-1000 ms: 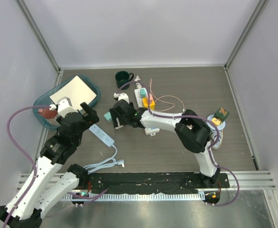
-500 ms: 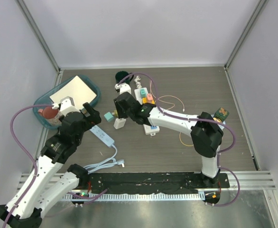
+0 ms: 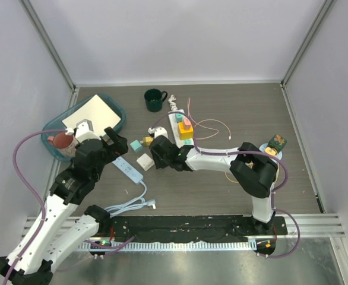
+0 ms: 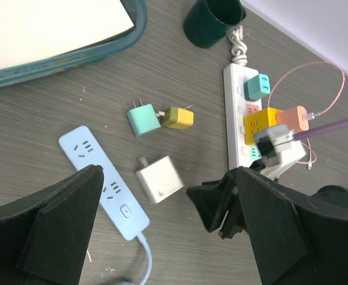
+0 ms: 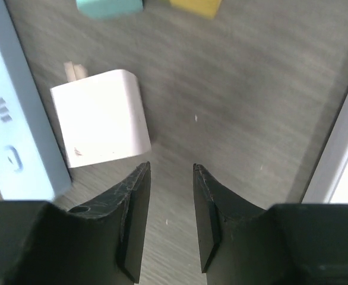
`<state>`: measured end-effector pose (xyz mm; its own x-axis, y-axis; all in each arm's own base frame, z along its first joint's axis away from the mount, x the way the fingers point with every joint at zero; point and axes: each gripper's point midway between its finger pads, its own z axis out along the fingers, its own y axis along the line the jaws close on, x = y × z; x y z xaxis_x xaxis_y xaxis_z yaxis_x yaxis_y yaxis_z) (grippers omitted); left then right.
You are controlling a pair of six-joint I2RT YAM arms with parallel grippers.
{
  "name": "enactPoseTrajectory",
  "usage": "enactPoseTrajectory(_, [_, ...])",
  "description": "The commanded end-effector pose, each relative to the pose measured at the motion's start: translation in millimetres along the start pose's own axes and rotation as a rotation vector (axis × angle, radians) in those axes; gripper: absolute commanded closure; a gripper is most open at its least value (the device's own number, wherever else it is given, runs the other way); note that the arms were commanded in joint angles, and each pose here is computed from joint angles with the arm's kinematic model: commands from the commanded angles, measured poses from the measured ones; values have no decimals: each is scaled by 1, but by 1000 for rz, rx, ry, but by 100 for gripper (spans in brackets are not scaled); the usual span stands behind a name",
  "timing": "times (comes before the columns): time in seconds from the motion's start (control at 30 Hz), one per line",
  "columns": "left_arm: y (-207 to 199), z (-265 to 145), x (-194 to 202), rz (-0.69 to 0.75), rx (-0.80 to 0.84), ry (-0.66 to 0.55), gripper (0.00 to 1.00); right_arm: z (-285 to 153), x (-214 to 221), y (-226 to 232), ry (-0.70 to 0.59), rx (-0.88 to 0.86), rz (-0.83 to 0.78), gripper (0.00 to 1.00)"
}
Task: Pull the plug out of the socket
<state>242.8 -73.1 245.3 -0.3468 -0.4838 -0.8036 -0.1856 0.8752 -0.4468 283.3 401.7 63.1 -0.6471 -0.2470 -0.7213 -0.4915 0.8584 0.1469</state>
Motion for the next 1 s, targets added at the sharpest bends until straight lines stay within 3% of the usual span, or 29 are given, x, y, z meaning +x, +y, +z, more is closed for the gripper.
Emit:
enactPoseTrajectory(0.0, [-14,0,-4,-57,55,-7,0,-24,-10,10,-58,-32,31,60])
enactPoseTrajectory(0.17, [-9,3,-4,-41,28,-17,0,-32,-12,2,-77,-8,26,59])
enactPoseTrajectory(0.33, [-5,9,8,-23,-5,38,1,-68,-51,-16,-162,53,23,52])
enactPoseTrajectory(0.47, [-14,15,35,-14,55,134,2,-97,-96,-56,-247,156,41,34])
enactPoseTrajectory(0.6, [-23,28,61,-22,112,203,1,-106,-128,-101,-282,265,77,23])
enactPoseTrajectory(0.97, [-91,69,142,175,170,359,0,-87,-157,-138,-243,360,54,19])
